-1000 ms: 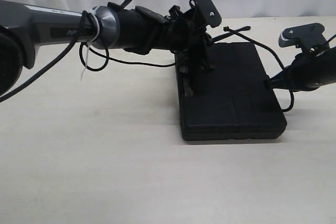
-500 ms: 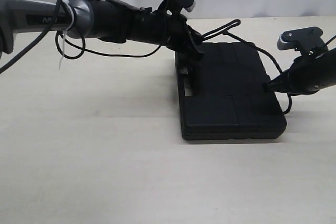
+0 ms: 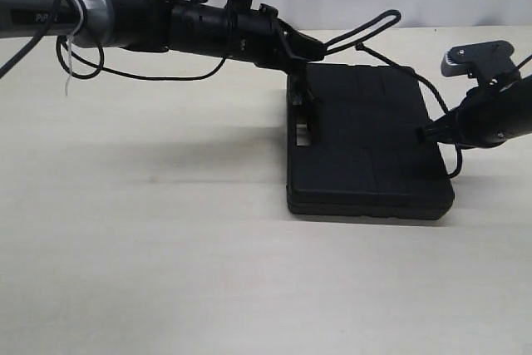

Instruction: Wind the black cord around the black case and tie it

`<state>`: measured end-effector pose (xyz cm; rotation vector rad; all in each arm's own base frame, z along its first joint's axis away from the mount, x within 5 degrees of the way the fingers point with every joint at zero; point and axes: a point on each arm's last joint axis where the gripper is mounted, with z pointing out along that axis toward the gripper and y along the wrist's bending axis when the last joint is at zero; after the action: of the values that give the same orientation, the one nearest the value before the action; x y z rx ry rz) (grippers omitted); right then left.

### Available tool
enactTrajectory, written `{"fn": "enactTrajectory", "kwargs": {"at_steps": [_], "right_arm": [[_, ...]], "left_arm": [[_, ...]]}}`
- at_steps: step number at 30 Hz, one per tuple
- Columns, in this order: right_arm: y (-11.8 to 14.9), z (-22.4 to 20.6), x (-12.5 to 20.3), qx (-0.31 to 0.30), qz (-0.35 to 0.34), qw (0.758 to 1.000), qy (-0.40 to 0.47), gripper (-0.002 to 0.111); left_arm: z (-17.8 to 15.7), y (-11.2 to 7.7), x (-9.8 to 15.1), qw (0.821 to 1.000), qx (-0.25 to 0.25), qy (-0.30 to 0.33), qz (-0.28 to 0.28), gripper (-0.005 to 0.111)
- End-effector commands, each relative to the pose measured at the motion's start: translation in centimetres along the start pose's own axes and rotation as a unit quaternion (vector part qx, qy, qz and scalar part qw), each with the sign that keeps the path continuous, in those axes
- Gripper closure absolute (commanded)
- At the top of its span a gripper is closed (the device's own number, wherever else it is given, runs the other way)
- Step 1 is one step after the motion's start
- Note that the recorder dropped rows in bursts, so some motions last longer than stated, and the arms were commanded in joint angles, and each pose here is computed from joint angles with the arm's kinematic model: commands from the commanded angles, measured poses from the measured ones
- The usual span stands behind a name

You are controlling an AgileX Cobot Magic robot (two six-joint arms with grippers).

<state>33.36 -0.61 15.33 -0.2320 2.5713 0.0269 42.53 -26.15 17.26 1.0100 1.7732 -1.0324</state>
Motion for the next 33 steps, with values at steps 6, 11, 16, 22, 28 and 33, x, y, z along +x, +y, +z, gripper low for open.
{"fn": "enactTrajectory", "kwargs": {"at_steps": [6,11,16,22,28,33], "right_arm": [[-0.1,0.0,-0.1,0.003,0.011,1.0,-0.008,0.104],[-0.1,0.0,-0.2,0.004,0.011,1.0,-0.009,0.104],[-0.1,0.0,-0.2,0.004,0.011,1.0,-0.009,0.104],[-0.1,0.0,-0.2,0.003,0.015,1.0,-0.011,0.104],[-0.2,0.0,-0.3,0.006,0.016,1.0,-0.016,0.104],[-0.1,0.0,-0.3,0.006,0.019,1.0,-0.017,0.104]], "left_arm": [[0.0,-1.4,-0.6,0.999,0.037,0.016,0.031,0.107],[0.1,-2.1,-0.6,0.996,0.066,0.014,0.053,0.107],[1.4,-4.0,-0.5,0.99,0.097,0.02,0.101,0.107],[3.6,-5.6,0.0,0.985,0.063,0.054,0.152,0.107],[3.1,-3.6,0.0,0.992,-0.015,0.061,0.107,0.107],[1.3,-0.3,-0.8,0.994,-0.102,0.017,0.022,0.107]]}}
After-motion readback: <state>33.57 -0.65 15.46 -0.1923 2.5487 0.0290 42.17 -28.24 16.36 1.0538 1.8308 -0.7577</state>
